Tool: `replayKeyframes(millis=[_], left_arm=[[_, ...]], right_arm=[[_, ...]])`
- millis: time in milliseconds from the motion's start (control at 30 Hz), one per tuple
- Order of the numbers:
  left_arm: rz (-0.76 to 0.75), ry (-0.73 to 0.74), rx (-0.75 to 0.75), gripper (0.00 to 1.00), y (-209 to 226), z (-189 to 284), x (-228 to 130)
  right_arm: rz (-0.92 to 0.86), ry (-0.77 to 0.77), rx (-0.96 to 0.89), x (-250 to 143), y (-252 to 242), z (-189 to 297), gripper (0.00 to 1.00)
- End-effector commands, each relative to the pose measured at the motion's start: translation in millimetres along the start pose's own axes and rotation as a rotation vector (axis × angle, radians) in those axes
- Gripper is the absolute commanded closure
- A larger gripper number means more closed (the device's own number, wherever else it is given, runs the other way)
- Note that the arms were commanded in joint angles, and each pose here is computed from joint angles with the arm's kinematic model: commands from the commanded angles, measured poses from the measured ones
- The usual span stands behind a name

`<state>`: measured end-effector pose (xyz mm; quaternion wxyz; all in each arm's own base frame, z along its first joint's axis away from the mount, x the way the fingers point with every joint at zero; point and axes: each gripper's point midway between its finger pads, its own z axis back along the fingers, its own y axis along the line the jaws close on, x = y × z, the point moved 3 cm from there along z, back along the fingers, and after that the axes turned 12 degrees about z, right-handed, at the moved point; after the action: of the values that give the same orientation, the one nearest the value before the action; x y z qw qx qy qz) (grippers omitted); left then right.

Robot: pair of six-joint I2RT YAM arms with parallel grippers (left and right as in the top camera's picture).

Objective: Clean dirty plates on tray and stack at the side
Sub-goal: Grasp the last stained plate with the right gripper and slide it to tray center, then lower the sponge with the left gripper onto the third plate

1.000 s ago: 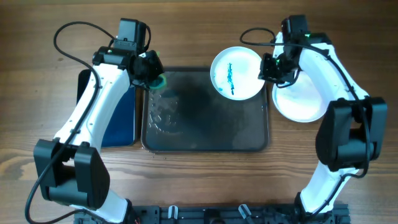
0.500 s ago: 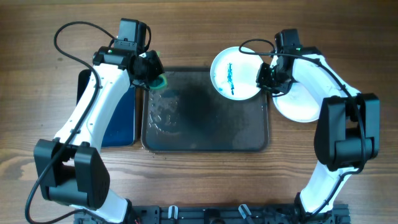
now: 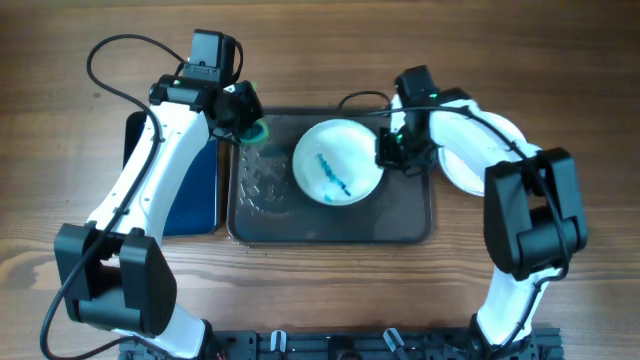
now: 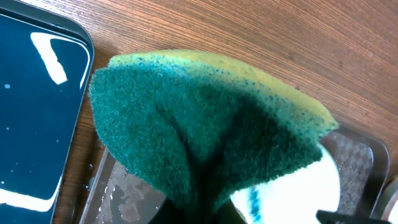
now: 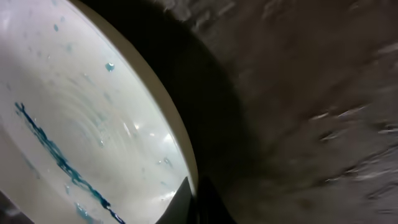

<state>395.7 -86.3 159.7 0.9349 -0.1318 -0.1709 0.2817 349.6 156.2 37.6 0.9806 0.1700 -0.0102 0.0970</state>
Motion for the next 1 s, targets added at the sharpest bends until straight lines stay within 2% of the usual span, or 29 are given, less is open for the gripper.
replayKeyframes(millis=[0,67,133,233,333,433,600,667,733,800,833,867,967], left_arm=[[-0.009,-0.002,-0.007,0.96,-2.6,-1.4,2.0],[-0.009,-0.002,-0.008,0.96,-2.7,-1.4,2.1],[-0.009,-0.005,-0.011,0.96,-3.5,-1.4,2.8],[-0.009,-0.006,-0.013,0.96,-3.8,-1.4,3.0],[-0.009,-0.005,-0.011,0.96,-3.5,-2.1,2.8],[-0.010,-0.012,-0.019,0.96,-5.2,-2.6,4.5],[-0.013,-0.014,-0.022,0.96,-7.2,-6.6,5.1],[-0.019,-0.007,-0.019,0.96,-8.5,-8.8,2.3],[-0.026,-0.004,-0.021,0.96,-10.6,-9.6,0.1],[-0.035,0.000,-0.024,0.96,-13.7,-9.8,-3.1],[-0.038,0.001,-0.025,0.96,-14.5,-10.0,-4.1],[-0.039,0.001,-0.025,0.96,-14.8,-10.0,-4.4],[-0.041,0.003,-0.025,0.96,-15.1,-10.3,-5.2]], right_arm=[[0.178,-0.039,0.032,3.4,23.3,18.5,0.74],[0.274,-0.077,-0.028,11.3,18.8,25.5,0.55],[0.384,-0.122,-0.088,23.5,12.6,25.5,0.46],[0.596,-0.182,-0.080,38.8,20.3,21.7,0.42],[0.661,-0.212,-0.097,53.8,26.4,22.1,0.42],[0.720,-0.179,-0.093,58.2,35.9,16.5,0.43],[0.765,-0.066,-0.085,47.8,42.2,-20.5,0.47],[0.753,0.000,-0.076,37.1,37.4,-35.8,0.51],[0.718,0.035,-0.078,31.0,33.7,-40.6,0.63],[0.655,0.030,-0.099,32.4,31.9,-38.3,0.85],[0.621,0.029,-0.100,32.1,32.3,-36.9,0.92],[0.576,0.031,-0.100,30.8,32.2,-35.8,0.96],[0.343,0.068,-0.105,21.5,30.6,-31.6,0.96]])
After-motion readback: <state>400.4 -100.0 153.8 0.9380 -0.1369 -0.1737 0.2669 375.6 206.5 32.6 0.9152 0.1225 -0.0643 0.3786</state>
